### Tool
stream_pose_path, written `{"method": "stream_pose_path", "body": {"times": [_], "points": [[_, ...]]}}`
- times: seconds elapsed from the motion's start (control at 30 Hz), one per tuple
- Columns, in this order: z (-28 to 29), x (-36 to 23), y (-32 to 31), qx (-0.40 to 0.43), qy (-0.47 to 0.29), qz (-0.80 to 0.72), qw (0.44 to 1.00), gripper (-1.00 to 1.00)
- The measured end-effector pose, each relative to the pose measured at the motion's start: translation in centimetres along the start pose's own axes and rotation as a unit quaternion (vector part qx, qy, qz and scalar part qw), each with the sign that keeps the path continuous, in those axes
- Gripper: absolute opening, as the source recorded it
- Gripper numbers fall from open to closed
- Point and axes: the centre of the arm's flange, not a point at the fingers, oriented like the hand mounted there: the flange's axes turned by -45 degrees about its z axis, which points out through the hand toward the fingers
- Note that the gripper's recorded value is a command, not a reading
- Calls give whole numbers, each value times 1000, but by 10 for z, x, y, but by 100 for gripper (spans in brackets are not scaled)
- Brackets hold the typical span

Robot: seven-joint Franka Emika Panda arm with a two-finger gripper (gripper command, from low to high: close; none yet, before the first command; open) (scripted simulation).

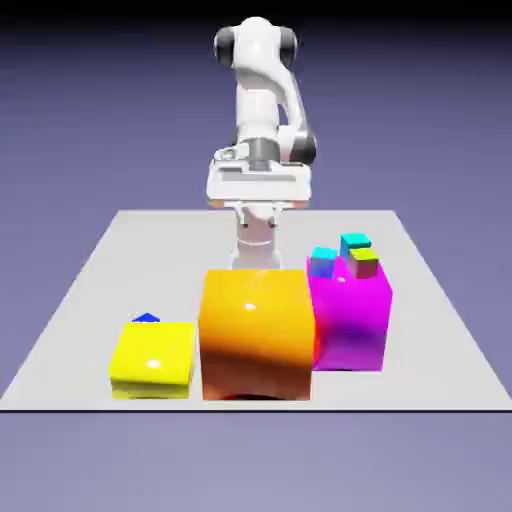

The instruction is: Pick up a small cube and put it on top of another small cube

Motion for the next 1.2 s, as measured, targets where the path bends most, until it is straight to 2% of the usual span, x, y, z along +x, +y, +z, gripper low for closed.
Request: {"method": "stream_pose_path", "body": {"times": [0.13, 0.3, 0.4, 0.63, 0.9, 0.93, 1.2], "points": [[45, -25, 76, -36, -84, 228, 969, 0], [85, -79, 167, -96, -161, 496, 848, 0], [99, -122, 216, -134, -189, 636, 736, 0], [104, -236, 309, -213, -198, 868, 401, 0], [156, -272, 303, -213, -198, 868, 402, 0], [160, -276, 302, -213, -198, 869, 401, -100], [115, -242, 309, -213, -197, 868, 402, -100]]}}
